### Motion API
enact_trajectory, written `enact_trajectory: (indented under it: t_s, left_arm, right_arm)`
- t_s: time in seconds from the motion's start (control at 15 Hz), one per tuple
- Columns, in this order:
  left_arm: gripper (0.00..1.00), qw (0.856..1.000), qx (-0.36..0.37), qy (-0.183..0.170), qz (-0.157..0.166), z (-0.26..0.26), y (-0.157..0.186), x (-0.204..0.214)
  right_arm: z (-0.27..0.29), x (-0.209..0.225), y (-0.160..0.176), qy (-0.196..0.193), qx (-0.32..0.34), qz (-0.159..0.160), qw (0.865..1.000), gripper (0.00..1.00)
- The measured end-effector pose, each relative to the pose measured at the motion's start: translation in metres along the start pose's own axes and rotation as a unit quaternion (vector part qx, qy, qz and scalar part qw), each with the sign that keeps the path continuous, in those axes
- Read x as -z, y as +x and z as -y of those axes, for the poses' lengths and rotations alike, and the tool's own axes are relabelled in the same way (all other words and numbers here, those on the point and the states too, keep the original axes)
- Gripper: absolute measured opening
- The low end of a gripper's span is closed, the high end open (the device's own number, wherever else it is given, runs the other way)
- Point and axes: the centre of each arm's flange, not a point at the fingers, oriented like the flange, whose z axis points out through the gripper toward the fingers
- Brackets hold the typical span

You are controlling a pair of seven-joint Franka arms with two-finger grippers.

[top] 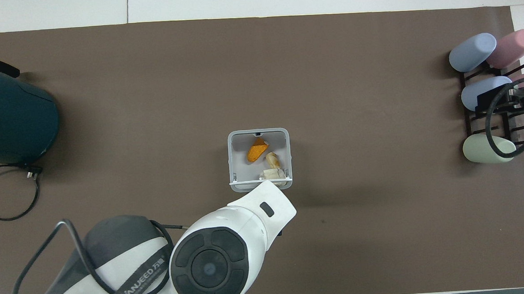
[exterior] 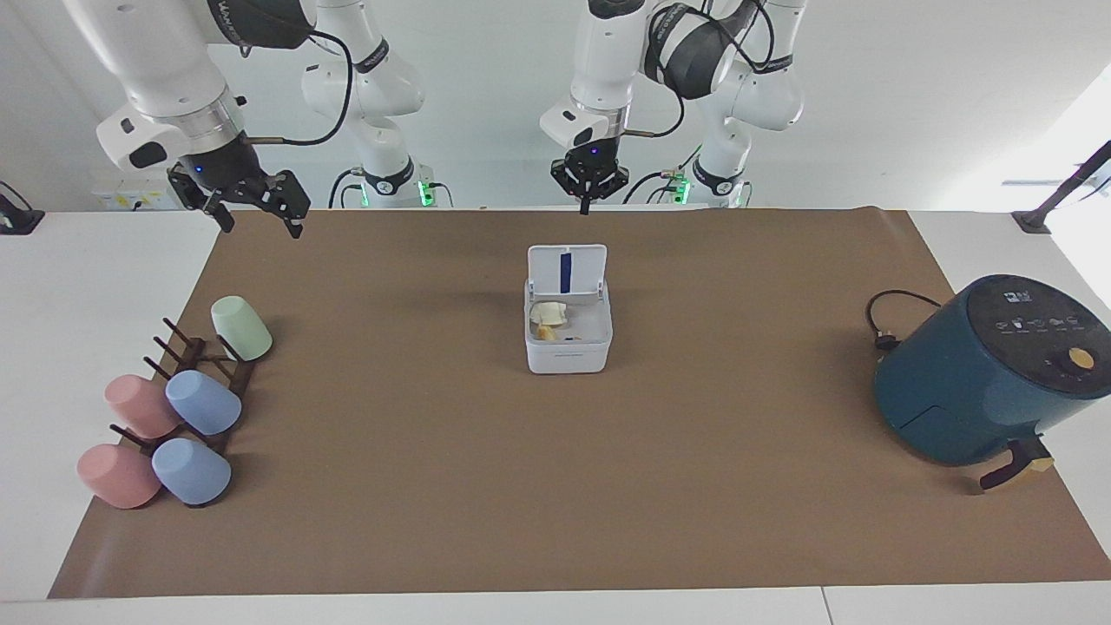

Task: Close trash can lid
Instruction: 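Bring the left gripper over the raised lid of the trash can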

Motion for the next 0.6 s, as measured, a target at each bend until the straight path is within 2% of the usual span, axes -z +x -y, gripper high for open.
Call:
enact_trajectory:
  t_s: [0.27, 0.6]
  left_arm:
    - [0.01, 0.999, 0.028, -0.023, -0.024, 0.004, 0.033, -0.024]
    - [0.01, 0.995, 0.076, -0.042, -0.054, 0.034, 0.089, -0.005]
  right_arm:
    - [0.000, 0.000, 0.000, 0.000, 0.000, 0.000, 1.000, 1.00]
    - [0.000, 0.000, 0.000, 0.000, 0.000, 0.000, 1.000, 1.00]
